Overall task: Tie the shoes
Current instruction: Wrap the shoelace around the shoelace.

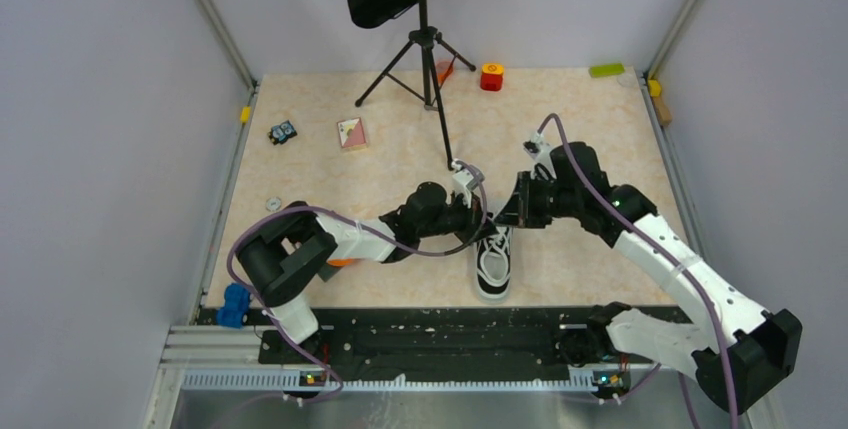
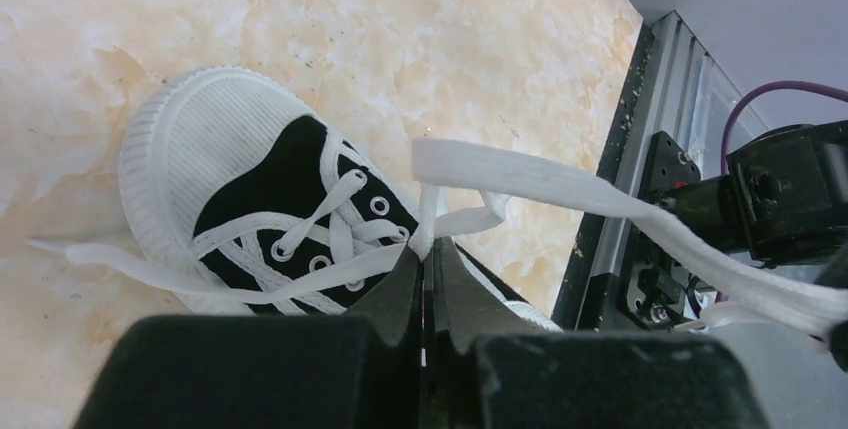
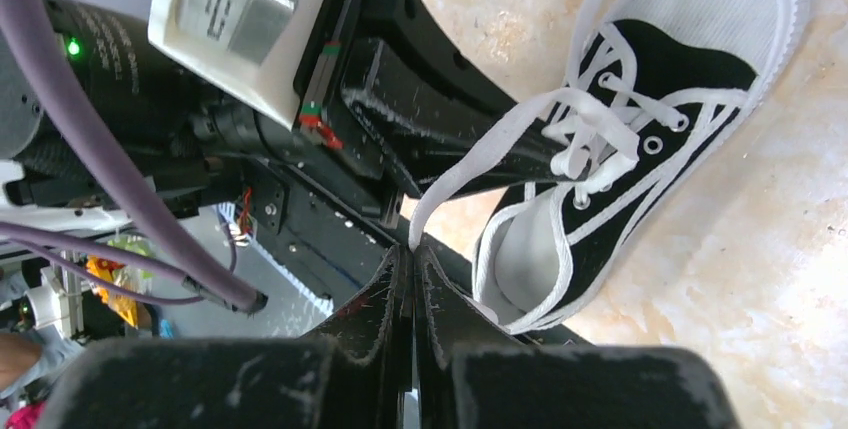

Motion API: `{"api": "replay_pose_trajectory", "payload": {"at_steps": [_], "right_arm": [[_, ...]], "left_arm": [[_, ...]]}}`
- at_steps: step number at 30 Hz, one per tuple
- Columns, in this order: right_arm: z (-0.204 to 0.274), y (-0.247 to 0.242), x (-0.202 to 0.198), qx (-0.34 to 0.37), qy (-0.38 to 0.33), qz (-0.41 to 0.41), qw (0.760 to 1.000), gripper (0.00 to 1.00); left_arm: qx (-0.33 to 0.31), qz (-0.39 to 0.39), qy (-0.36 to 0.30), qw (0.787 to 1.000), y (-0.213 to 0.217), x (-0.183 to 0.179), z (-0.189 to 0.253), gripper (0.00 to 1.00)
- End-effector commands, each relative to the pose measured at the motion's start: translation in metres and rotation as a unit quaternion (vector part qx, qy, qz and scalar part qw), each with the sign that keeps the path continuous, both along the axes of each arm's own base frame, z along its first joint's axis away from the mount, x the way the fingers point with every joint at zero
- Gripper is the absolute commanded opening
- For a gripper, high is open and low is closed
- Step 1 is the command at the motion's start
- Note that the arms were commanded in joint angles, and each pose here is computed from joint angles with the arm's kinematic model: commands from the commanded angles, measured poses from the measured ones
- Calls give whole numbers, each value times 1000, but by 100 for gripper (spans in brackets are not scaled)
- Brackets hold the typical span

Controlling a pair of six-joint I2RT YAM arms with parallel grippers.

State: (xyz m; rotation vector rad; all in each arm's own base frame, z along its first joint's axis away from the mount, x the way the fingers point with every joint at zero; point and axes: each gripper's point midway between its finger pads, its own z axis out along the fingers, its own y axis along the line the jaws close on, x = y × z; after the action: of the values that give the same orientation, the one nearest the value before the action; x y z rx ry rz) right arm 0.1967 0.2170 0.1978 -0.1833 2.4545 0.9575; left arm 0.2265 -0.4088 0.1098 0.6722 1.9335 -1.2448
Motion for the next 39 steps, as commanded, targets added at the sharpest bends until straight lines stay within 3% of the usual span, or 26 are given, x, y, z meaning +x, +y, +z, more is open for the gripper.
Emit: {"api": "replay_pose_trajectory", "payload": {"at_steps": [1,23,39], "right_arm": [[2,-2,-17,9,5,15,1000,0],[5,18,10,16,-14,34,999,0],[-48,0,-41,-10,67,53,996,0]], "left_arm": [[-42,-4,-16,999,-10,7,23,0],[-63,-46,-3,997,-14,-8,25,0],[-80,-32,6,996,-10,-1,27,0]]}}
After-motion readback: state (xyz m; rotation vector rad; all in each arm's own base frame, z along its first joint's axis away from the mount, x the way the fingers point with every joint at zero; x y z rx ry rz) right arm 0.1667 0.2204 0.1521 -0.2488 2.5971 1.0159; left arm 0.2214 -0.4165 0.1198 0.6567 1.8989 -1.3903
